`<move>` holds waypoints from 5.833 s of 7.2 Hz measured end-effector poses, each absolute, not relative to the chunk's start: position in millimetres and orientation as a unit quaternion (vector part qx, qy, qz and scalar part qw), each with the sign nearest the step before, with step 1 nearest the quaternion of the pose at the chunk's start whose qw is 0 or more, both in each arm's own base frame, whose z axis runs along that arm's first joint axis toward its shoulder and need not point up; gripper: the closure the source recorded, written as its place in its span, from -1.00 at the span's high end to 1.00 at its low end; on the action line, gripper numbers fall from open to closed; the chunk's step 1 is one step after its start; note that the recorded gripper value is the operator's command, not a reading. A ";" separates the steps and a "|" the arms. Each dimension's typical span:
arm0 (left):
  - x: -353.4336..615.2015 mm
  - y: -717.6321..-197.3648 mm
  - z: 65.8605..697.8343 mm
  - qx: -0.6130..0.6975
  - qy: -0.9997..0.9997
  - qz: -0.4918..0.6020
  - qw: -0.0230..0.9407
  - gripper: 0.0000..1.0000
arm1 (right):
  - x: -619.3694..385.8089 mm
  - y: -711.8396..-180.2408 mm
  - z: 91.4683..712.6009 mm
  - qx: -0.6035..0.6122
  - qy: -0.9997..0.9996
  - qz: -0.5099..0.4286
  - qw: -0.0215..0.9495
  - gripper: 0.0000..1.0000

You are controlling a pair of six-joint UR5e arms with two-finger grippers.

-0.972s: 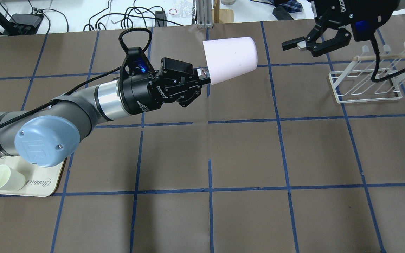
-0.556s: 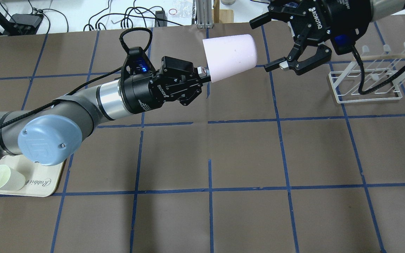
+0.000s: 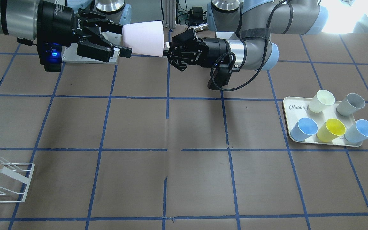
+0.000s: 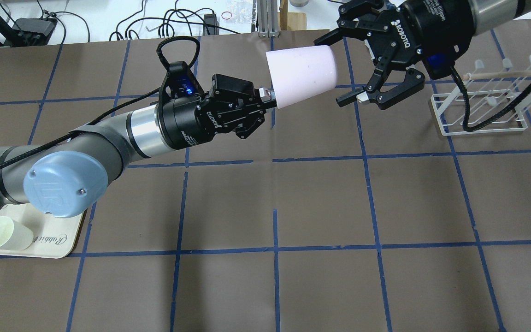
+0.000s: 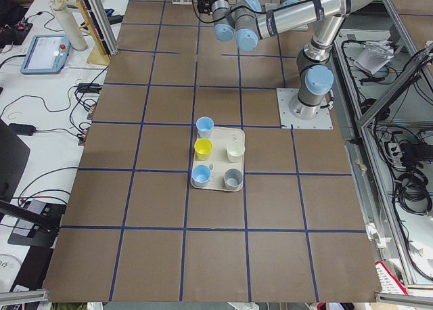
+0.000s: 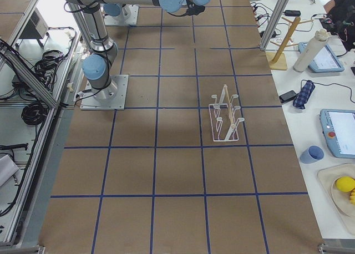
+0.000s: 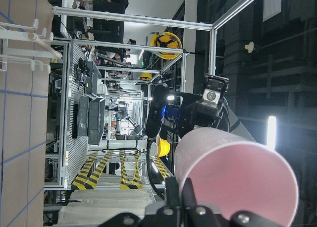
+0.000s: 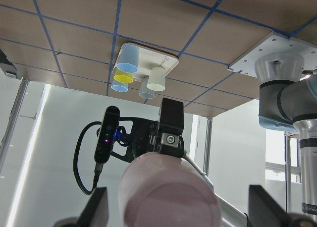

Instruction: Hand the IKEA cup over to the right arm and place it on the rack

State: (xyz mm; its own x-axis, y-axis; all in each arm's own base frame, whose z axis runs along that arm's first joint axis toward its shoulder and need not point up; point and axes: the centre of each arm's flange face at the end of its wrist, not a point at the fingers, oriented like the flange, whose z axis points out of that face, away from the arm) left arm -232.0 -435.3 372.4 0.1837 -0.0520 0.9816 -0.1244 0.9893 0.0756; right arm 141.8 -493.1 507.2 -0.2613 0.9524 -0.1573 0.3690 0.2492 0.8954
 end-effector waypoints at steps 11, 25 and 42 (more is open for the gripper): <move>-212.8 -445.0 376.4 0.089 -0.644 0.019 0.760 1.00 | 138.1 -504.7 514.6 0.467 0.701 0.364 0.398 -0.12; -105.3 -479.1 459.6 -0.058 -0.998 -0.023 0.022 1.00 | -64.6 -544.3 464.5 0.109 0.993 0.029 0.032 -0.39; -107.7 -485.2 504.9 -0.019 -1.000 -0.018 -0.005 1.00 | -137.7 -619.0 354.1 0.011 0.998 -0.053 -0.025 1.00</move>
